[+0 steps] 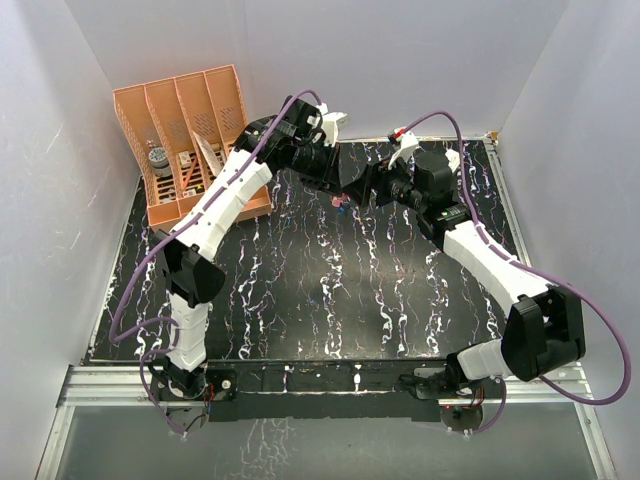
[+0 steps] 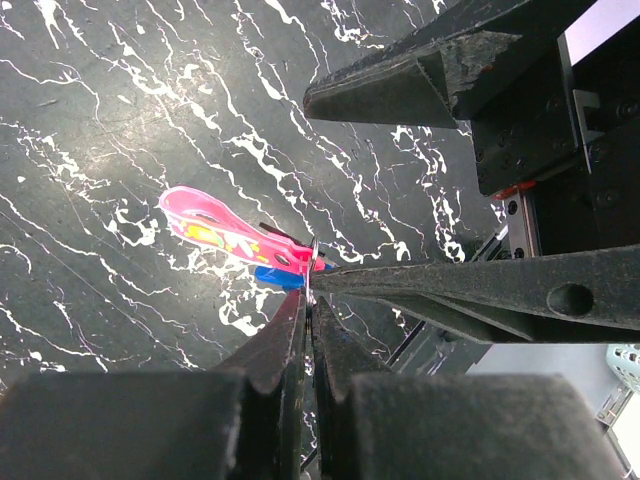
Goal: Put the keys on the keyring
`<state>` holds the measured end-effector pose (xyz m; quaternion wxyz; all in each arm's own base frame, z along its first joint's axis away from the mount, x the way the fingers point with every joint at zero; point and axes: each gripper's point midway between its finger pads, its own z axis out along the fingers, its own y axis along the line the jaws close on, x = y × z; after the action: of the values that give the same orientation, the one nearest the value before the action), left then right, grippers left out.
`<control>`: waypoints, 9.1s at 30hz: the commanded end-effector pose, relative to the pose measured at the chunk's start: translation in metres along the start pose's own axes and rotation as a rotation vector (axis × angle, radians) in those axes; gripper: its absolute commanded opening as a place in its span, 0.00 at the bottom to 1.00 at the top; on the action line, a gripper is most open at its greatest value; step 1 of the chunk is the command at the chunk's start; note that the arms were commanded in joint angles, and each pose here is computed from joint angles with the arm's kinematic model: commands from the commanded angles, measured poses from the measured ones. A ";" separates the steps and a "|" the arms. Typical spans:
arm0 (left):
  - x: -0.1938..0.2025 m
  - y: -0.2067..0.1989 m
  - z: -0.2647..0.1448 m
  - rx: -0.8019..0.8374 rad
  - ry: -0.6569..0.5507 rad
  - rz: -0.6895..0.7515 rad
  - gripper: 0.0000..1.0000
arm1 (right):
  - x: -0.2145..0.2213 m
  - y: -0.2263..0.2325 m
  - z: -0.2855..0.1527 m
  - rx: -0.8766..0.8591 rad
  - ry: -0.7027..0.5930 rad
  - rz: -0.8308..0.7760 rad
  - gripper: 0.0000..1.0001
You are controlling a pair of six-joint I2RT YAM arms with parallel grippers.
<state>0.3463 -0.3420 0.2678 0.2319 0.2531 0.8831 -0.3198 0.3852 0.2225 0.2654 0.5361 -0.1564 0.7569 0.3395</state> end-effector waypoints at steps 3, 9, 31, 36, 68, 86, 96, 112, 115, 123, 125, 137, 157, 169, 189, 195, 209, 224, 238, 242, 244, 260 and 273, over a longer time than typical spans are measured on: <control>-0.010 -0.016 -0.026 0.011 -0.053 0.023 0.00 | -0.012 0.004 -0.002 -0.002 -0.046 -0.020 0.67; -0.016 -0.014 -0.029 -0.014 -0.076 0.027 0.00 | -0.007 0.001 -0.009 0.026 -0.031 -0.024 0.67; -0.005 -0.023 -0.023 0.067 -0.026 0.056 0.00 | -0.032 0.023 -0.014 -0.067 -0.079 -0.084 0.53; -0.002 -0.031 -0.024 0.121 -0.017 0.080 0.00 | -0.038 0.026 -0.014 -0.082 -0.108 -0.112 0.53; 0.002 -0.034 -0.024 0.145 -0.006 0.091 0.00 | -0.040 0.031 -0.012 -0.112 -0.112 -0.117 0.00; -0.032 -0.026 -0.038 0.049 -0.271 0.082 0.38 | -0.040 0.035 -0.008 -0.139 -0.167 0.077 0.00; -0.057 -0.025 -0.082 -0.014 -0.593 0.082 0.52 | -0.050 0.027 -0.010 -0.089 -0.213 0.129 0.00; -0.071 -0.022 -0.088 0.024 -0.835 0.102 0.52 | -0.067 0.023 -0.005 -0.061 -0.275 0.352 0.00; -0.074 -0.022 -0.087 0.030 -0.854 0.112 0.50 | -0.068 0.024 -0.003 -0.064 -0.270 0.365 0.00; -0.077 -0.024 -0.078 0.058 -0.845 0.123 0.45 | -0.070 0.023 0.000 -0.062 -0.264 0.422 0.00; -0.075 -0.022 -0.074 0.056 -0.835 0.118 0.44 | -0.070 0.024 0.000 -0.065 -0.267 0.436 0.00; -0.066 -0.013 -0.061 0.040 -0.806 0.102 0.42 | -0.072 0.024 0.004 -0.077 -0.269 0.463 0.00; -0.057 -0.006 -0.032 0.065 -0.745 0.059 0.40 | -0.074 0.026 0.004 -0.085 -0.276 0.486 0.00; -0.059 -0.006 -0.029 0.065 -0.750 0.055 0.32 | -0.075 0.027 0.004 -0.091 -0.276 0.485 0.00; -0.064 -0.009 -0.024 0.081 -0.748 0.055 0.23 | -0.074 0.029 0.002 -0.100 -0.274 0.486 0.00; -0.066 -0.011 -0.025 0.081 -0.757 0.054 0.19 | -0.075 0.029 0.001 -0.101 -0.277 0.484 0.00; -0.072 -0.013 -0.033 0.077 -0.785 0.062 0.28 | -0.073 0.029 0.002 -0.100 -0.274 0.486 0.00; -0.075 -0.011 -0.035 0.066 -0.803 0.057 0.15 | -0.072 0.029 0.002 -0.103 -0.271 0.485 0.00; -0.075 -0.009 -0.037 0.034 -0.773 0.042 0.00 | -0.083 0.014 -0.007 -0.019 -0.299 0.388 0.46; -0.073 -0.006 -0.041 0.000 -0.738 0.039 0.00 | -0.098 0.007 -0.024 0.011 -0.344 0.276 0.61; -0.072 -0.005 -0.040 -0.017 -0.706 0.043 0.00 | -0.100 0.011 -0.029 0.005 -0.345 0.190 0.66; -0.069 -0.023 -0.026 0.038 -0.471 0.072 0.00 | -0.075 0.024 -0.052 -0.050 -0.297 -0.204 0.98; -0.064 -0.031 -0.027 0.070 -0.416 0.070 0.00 | -0.045 0.021 -0.022 -0.102 -0.187 -0.145 0.98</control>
<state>0.3810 -0.3615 0.3140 0.4080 0.2057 0.8092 -0.3694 0.3753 0.2050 0.3041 0.6091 -0.1917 0.6927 0.3353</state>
